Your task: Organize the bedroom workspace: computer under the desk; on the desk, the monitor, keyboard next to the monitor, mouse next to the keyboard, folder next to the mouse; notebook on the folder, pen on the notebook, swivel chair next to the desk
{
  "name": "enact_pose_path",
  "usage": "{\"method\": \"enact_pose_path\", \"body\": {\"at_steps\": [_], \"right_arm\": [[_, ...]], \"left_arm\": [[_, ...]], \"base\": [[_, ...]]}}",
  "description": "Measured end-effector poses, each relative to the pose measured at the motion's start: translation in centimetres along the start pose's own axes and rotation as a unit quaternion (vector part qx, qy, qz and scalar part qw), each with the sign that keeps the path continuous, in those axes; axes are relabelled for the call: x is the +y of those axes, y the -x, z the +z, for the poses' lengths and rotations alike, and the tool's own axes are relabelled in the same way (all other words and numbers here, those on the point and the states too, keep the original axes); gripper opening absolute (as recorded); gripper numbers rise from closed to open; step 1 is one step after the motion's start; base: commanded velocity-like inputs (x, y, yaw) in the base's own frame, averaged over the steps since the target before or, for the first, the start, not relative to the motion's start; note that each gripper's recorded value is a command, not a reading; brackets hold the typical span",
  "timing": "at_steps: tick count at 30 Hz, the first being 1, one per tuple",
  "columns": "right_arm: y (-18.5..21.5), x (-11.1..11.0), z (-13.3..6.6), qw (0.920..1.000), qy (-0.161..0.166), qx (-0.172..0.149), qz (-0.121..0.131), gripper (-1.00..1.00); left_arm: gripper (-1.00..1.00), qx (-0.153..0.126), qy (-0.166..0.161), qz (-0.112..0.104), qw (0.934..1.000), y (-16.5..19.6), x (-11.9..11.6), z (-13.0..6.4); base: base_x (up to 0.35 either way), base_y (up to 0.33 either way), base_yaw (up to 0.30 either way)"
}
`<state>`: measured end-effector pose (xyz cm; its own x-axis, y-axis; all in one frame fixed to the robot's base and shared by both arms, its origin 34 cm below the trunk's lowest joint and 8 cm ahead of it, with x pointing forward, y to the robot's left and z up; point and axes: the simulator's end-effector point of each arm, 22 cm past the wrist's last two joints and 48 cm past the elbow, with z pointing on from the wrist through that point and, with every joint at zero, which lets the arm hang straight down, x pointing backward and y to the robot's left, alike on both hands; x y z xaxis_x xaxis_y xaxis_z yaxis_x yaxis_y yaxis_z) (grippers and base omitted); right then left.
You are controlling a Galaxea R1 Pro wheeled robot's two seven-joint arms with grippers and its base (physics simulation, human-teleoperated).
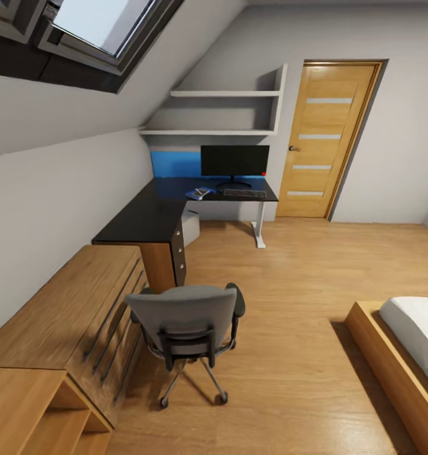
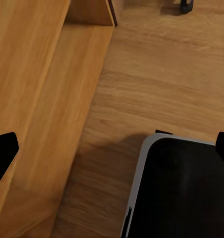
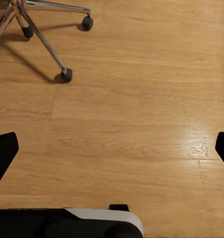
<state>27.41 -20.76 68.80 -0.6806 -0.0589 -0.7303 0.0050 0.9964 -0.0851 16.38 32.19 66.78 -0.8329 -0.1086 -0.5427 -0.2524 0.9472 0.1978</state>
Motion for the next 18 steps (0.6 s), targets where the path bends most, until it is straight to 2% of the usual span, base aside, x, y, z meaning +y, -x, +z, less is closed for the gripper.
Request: {"method": "enact_pose_path", "body": {"at_steps": [6,18], "right_arm": [[-0.1,0.08,-0.05,1.0,0.001,0.001,0.0,1.0],[-0.15,0.26,-0.08,1.0,0.004,0.002,-0.001,1.0]], "left_arm": [[1.0,0.001,0.0,0.0,1.0,-0.1,0.02,-0.05],[1.0,0.002,0.001,0.001,1.0,-0.13,0.05,-0.06]], "base": [[-0.119,0.107,-0.194],[-0.102,0.093,-0.014]]}}
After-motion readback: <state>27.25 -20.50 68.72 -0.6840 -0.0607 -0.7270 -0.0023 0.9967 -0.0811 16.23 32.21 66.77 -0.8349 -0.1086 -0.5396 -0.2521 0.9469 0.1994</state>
